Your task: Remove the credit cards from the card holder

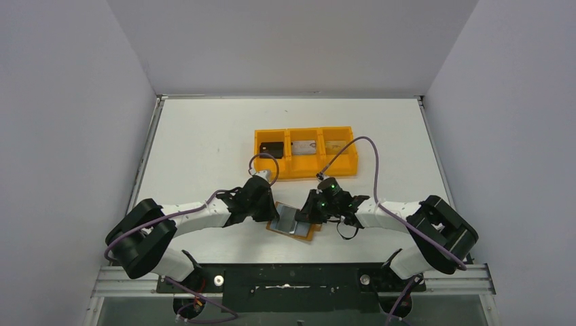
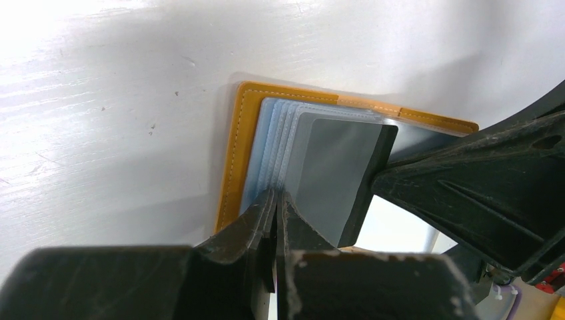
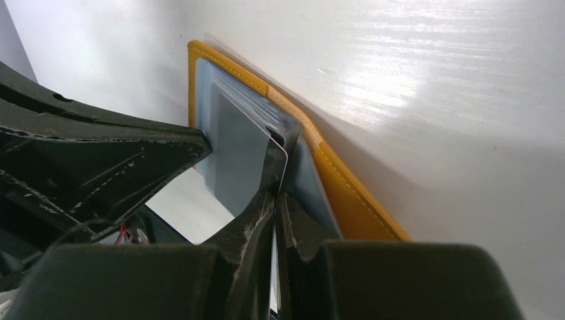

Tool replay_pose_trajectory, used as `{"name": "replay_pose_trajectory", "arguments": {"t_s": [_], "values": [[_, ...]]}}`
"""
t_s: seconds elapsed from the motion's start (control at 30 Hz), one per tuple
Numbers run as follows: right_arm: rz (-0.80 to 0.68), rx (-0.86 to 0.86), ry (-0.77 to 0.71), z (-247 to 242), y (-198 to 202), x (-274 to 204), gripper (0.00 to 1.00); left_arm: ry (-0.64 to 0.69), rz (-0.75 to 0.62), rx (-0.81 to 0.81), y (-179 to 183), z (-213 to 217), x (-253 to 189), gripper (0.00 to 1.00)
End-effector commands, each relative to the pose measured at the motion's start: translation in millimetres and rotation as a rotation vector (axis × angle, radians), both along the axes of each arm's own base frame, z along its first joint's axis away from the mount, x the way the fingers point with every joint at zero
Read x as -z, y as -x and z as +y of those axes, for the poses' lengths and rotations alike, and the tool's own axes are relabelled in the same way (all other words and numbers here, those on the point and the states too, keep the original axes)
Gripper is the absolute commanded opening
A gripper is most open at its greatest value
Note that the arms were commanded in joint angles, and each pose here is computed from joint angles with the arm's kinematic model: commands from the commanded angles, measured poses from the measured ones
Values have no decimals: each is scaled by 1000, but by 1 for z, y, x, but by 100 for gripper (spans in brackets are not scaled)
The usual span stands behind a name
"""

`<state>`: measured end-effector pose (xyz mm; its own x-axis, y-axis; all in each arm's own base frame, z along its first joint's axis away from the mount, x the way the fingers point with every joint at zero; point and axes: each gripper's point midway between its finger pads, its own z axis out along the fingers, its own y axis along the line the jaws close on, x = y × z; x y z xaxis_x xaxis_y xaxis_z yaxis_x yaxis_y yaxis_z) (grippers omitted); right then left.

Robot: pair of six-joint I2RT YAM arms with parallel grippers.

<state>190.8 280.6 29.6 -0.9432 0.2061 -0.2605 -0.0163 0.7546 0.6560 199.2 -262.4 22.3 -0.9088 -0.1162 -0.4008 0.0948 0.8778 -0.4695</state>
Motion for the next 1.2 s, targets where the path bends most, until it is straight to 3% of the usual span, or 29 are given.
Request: {"name": "replay_pose_trajectory", "arguments": {"t_s": [0.0,0.2,0.43,0.57,0.83,1.17], "values": [[-23,-42,27,-4,-2,-6,0,-143,70,-12,15,28,26,0],[-22,-15,43,-6,-5,-2,3,-110,55,1,14,22,18,0],[-59,-27,148,-13,-18,10,3,-8,-65,28,0,2,-27,25],[-97,-79,232,-20,-25,11,3,37,-141,26,-10,-5,-53,32],[-127,-147,229,-14,-29,9,3,209,-156,131,-7,-43,-69,35],[-108,-133,210,-14,-26,14,3,195,-40,104,5,-41,-19,31]]}}
